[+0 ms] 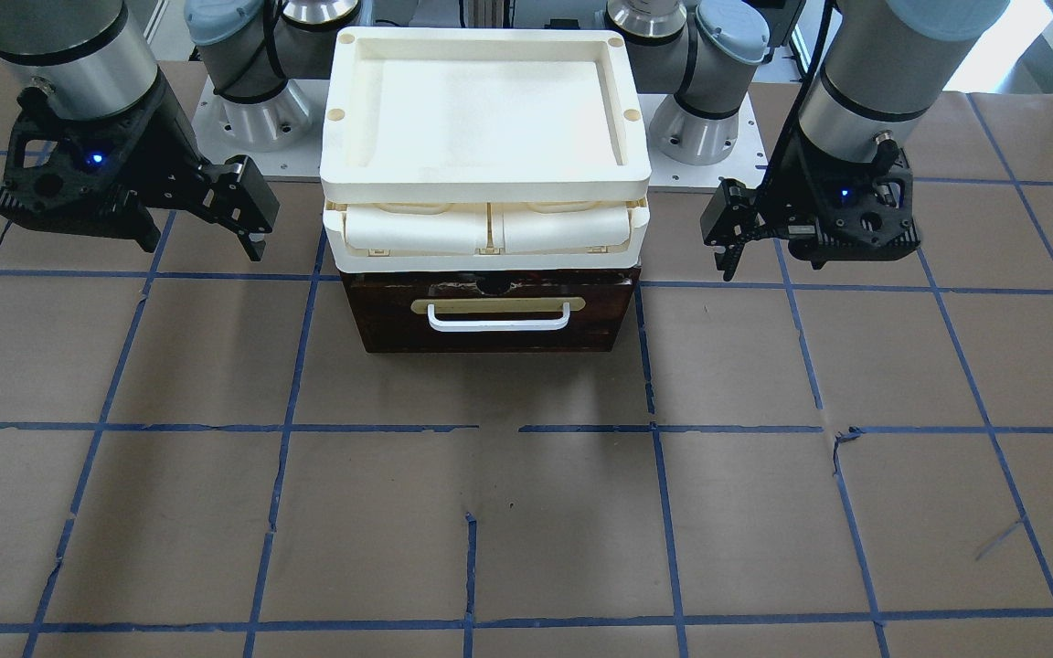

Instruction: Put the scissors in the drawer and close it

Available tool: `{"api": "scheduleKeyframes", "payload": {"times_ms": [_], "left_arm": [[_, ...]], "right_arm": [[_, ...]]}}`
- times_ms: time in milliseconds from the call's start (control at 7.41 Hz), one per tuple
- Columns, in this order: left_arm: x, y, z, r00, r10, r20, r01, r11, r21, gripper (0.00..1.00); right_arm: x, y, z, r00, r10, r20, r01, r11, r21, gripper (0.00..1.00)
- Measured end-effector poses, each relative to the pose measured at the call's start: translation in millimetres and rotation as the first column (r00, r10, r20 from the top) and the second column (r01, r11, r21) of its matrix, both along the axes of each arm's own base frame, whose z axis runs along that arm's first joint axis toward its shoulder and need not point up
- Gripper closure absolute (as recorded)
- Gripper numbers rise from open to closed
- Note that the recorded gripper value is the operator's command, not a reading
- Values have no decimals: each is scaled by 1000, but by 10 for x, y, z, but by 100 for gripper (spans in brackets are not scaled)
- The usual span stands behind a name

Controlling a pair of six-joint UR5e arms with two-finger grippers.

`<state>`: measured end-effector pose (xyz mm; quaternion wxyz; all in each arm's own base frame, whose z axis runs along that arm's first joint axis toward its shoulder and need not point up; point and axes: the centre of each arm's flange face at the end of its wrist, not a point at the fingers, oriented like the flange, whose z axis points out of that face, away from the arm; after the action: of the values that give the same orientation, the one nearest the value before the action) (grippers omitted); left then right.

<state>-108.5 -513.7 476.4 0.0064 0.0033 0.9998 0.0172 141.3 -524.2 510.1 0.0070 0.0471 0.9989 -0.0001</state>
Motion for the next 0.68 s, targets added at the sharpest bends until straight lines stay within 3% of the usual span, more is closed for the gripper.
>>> {"api": "scheduleKeyframes", "payload": {"times_ms": [675], "left_arm": [[-16,3,-10,1000,-5,-14,5,1000,2,0]], "right_arm": [[1,2,-17,1000,0,-2,0,1000,3,0]]}}
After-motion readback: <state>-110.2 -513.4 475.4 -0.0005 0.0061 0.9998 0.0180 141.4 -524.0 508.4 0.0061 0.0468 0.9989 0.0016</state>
